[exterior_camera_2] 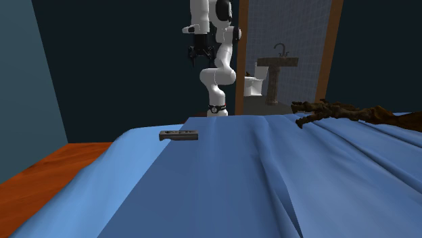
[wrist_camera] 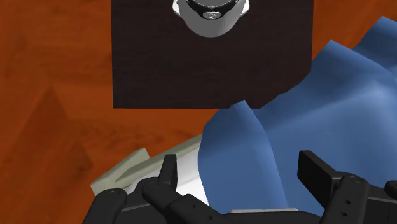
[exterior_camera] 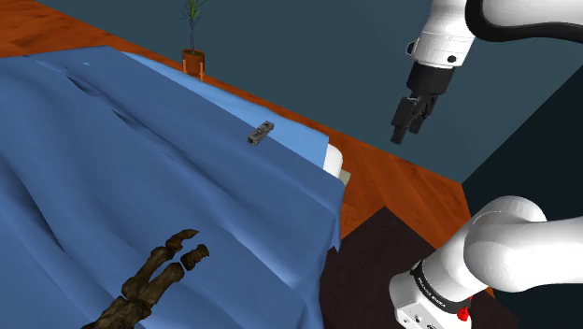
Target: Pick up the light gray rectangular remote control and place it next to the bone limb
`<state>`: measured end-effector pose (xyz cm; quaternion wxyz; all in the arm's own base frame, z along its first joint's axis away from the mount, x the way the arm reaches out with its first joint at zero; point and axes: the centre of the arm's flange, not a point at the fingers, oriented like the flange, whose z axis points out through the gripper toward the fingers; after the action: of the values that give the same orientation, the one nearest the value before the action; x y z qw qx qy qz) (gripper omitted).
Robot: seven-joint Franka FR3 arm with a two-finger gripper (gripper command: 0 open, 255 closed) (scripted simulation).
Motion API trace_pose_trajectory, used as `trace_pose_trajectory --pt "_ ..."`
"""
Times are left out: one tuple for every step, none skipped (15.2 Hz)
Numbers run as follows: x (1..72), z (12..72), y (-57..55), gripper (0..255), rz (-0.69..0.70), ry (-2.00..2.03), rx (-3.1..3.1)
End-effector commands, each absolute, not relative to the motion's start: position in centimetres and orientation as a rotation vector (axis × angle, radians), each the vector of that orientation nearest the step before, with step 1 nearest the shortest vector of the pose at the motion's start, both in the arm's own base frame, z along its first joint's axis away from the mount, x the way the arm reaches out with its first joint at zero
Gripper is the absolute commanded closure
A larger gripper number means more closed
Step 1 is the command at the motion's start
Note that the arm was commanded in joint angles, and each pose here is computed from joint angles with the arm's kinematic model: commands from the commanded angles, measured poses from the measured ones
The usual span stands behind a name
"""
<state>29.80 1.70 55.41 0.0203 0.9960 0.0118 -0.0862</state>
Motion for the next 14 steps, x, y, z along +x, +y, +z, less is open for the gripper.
trace_pose_trajectory --pt "29.8 55.4 1.7 0 -0.267 0.037 3.089" --pt "30.5 54.8 2.5 0 -0.259 -0.012 3.091" --pt "31.3 54.2 3.3 0 -0.251 -0.061 3.091" --pt "32.0 53.6 4.1 0 -0.243 -0.110 3.091" --pt "32.9 53.0 4.8 0 -0.235 -0.158 3.091" --pt "33.7 52.4 5.5 0 -0.227 -0.207 3.089" --pt "34.5 51.9 6.2 0 -0.219 -0.256 3.086" --pt "35.4 51.3 6.8 0 -0.211 -0.304 3.083" --pt "36.3 50.7 7.5 0 -0.202 -0.353 3.079" --pt "37.3 50.1 8.0 0 -0.194 -0.402 3.075" --pt "38.2 49.6 8.6 0 -0.186 -0.450 3.069" --pt "39.2 49.0 9.1 0 -0.177 -0.498 3.063" --pt "40.2 48.4 9.6 0 -0.169 -0.547 3.056" --pt "41.2 47.9 10.1 0 -0.160 -0.595 3.048"
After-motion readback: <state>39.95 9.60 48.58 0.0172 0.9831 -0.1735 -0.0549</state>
